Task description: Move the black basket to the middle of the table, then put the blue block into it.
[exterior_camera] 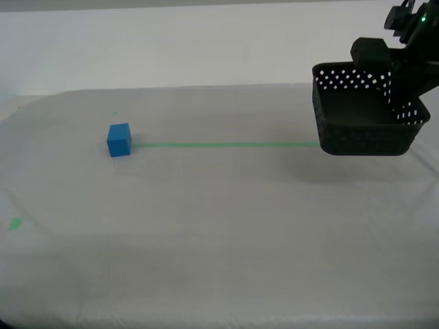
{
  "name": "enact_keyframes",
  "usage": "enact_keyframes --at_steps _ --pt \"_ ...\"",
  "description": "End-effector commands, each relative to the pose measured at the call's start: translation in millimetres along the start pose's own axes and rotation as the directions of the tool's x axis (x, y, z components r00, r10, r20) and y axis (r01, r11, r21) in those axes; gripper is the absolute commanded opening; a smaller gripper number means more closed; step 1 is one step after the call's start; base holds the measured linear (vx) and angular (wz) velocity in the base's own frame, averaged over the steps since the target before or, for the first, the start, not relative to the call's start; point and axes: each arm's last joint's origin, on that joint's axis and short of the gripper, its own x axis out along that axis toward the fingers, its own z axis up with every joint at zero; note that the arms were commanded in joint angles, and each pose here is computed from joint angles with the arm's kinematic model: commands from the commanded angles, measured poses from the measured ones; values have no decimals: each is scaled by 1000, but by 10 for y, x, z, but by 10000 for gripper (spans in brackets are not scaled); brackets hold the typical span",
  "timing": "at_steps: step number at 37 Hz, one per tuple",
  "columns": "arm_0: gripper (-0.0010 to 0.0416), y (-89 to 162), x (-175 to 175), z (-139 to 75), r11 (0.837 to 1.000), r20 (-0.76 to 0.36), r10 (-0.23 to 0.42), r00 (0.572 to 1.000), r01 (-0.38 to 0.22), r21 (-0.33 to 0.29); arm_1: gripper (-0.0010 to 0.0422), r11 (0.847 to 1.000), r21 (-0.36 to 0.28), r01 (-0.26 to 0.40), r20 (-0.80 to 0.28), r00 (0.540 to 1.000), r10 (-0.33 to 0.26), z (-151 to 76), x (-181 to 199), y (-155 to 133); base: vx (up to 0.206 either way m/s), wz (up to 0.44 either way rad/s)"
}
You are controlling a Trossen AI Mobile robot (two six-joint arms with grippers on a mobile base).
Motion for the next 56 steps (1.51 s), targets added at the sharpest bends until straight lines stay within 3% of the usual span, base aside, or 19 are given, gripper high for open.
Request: enact_keyframes --at_steps 1,8,18,31,46,56 --pt "-1 11 -130 11 1000 14 11 1000 -11 -6 0 1000 1 0 6 1000 0 7 0 -1 0 0" --pt "-1 39 -314 -20 999 46 32 998 -31 -20 0 1000 1 -1 6 1000 1 7 0 0 0 0" --pt "-1 76 -446 -143 998 5 55 998 -55 -22 0 1000 1 0 6 1000 0 7 0 -1 0 0" --pt "-1 414 -496 -306 990 -16 127 992 -128 -55 0 1000 1 -1 6 1000 1 7 0 0 0 0" --pt "-1 843 -607 -447 966 12 247 969 -245 -81 0 1000 1 -1 6 1000 1 7 0 0 0 0" --pt "-1 978 -869 -318 943 83 330 940 -323 -86 0 1000 1 -1 6 1000 1 7 0 0 0 0"
